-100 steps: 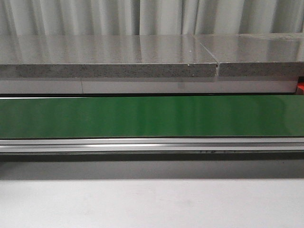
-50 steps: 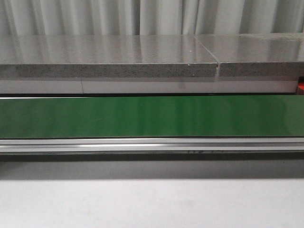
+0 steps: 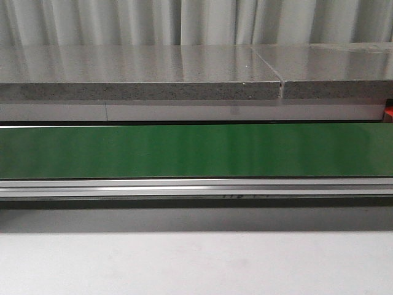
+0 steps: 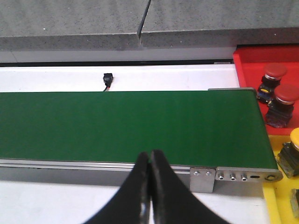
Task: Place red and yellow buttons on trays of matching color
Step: 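Move the left gripper down over a red button in the cluster, then grasp the red push button with the left gripper and lift it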
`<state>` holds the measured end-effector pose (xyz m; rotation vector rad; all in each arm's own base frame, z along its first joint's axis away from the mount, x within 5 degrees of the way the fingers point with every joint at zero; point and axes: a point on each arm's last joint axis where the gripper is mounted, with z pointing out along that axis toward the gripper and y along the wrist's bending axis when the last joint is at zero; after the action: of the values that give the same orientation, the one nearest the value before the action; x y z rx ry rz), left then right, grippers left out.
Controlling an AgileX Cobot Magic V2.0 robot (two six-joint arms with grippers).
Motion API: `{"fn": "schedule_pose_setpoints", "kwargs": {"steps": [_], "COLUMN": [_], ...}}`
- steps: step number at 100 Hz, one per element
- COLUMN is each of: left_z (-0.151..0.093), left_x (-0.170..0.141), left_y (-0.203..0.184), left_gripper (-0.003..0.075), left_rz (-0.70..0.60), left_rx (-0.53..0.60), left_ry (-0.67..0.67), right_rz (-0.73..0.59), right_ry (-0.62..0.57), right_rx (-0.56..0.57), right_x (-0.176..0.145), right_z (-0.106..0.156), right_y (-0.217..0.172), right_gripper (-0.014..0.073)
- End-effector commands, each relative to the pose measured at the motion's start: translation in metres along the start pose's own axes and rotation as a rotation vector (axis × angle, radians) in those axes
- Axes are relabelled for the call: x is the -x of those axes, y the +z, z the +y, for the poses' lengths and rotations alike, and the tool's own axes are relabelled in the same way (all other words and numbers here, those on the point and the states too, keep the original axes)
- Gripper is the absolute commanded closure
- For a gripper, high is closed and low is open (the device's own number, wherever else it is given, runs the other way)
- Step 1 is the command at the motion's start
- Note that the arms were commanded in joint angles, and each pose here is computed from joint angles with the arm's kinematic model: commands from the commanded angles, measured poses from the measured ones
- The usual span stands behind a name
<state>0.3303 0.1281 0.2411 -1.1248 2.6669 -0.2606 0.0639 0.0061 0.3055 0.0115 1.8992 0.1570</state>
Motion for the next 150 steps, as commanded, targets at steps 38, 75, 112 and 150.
{"fn": "schedule_pose_setpoints", "kwargs": {"steps": [38,75,112,150], "left_z": [-0.011,-0.01,-0.01,-0.015], "left_x": [0.027,0.031,0.033,0.02], "left_y": [0.005,0.013,0.013,-0.038], "left_gripper": [0.0279,0.0357,0.0494,0.0494], "left_rz": [0.013,0.023,0.0,-0.087], "left_rx": [-0.018,-0.006,-0.006,-0.04], "left_ry": [-0.078,-0.078,-0.058,0.152], "right_rz": [-0.091,-0.091,-0.091,-0.091], "right_ry": [-0.019,-0.019,-0.019,-0.019], "right_rx": [0.009,0.009,0.009,0.009], "right_x": [0.014,0.014,0.014,0.014], "right_z": [0.002,0.002,0.002,0.002], "right_y": [-0.003,-0.003,-0.003,-0.003], "right_gripper": [0.0662,0.0662,0.0662,0.0662]}}
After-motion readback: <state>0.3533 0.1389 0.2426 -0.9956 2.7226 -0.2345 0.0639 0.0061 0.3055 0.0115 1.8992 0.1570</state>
